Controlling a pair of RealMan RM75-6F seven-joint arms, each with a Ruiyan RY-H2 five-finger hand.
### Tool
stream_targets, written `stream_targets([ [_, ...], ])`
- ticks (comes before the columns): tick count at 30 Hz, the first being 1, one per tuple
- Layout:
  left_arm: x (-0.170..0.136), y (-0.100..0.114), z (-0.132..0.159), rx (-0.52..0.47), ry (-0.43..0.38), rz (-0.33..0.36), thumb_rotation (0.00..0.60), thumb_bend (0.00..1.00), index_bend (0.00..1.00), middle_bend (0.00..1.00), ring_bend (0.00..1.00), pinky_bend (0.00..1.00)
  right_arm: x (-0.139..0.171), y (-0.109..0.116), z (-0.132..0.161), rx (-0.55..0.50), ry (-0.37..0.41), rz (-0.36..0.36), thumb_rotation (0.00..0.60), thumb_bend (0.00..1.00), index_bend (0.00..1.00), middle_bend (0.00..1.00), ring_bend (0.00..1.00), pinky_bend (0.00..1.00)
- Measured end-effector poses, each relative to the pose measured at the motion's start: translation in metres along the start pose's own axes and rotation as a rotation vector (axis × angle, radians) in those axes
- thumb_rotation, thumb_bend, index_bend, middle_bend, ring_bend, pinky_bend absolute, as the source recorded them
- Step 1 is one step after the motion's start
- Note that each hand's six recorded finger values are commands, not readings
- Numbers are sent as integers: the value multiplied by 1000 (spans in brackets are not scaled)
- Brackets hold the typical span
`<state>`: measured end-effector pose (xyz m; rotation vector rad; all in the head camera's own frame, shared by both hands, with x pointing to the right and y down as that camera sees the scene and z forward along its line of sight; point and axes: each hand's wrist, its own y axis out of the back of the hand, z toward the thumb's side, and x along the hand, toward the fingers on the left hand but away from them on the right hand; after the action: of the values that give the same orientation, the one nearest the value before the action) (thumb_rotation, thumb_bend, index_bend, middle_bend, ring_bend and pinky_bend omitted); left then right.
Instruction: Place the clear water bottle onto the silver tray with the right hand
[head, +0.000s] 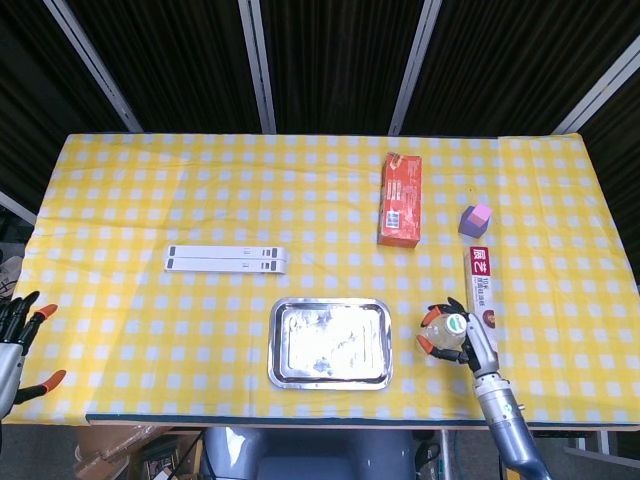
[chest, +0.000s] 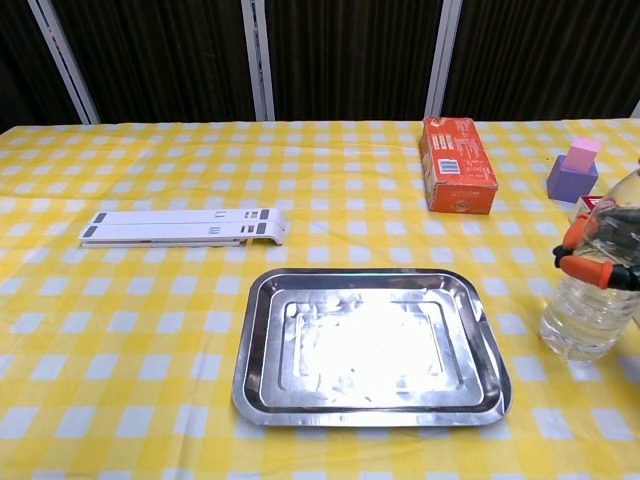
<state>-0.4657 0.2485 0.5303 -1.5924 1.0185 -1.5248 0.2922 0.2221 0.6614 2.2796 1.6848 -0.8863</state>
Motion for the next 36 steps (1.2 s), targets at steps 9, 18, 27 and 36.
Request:
stream_targets([
  [9,0,2,-3,-15,-1,1,600,201,149,0,0,0,-1,-31,75,-14,116,48,600,601,794,585,271,0],
  [18,0,2,-2,-15,-6,0,600,201,149,0,0,0,0,-77,107,-16,99,145,600,601,794,585,271,0],
  [27,0,4,-4,-23,-1,3,600,201,149,0,0,0,0,-116,96,-40,8,229,600,601,794,585,271,0],
  [36,0,4,-4,-24,-2,0,600,201,149,0,0,0,-2,-99,122,-50,50,203,600,605,794,585,271,0],
])
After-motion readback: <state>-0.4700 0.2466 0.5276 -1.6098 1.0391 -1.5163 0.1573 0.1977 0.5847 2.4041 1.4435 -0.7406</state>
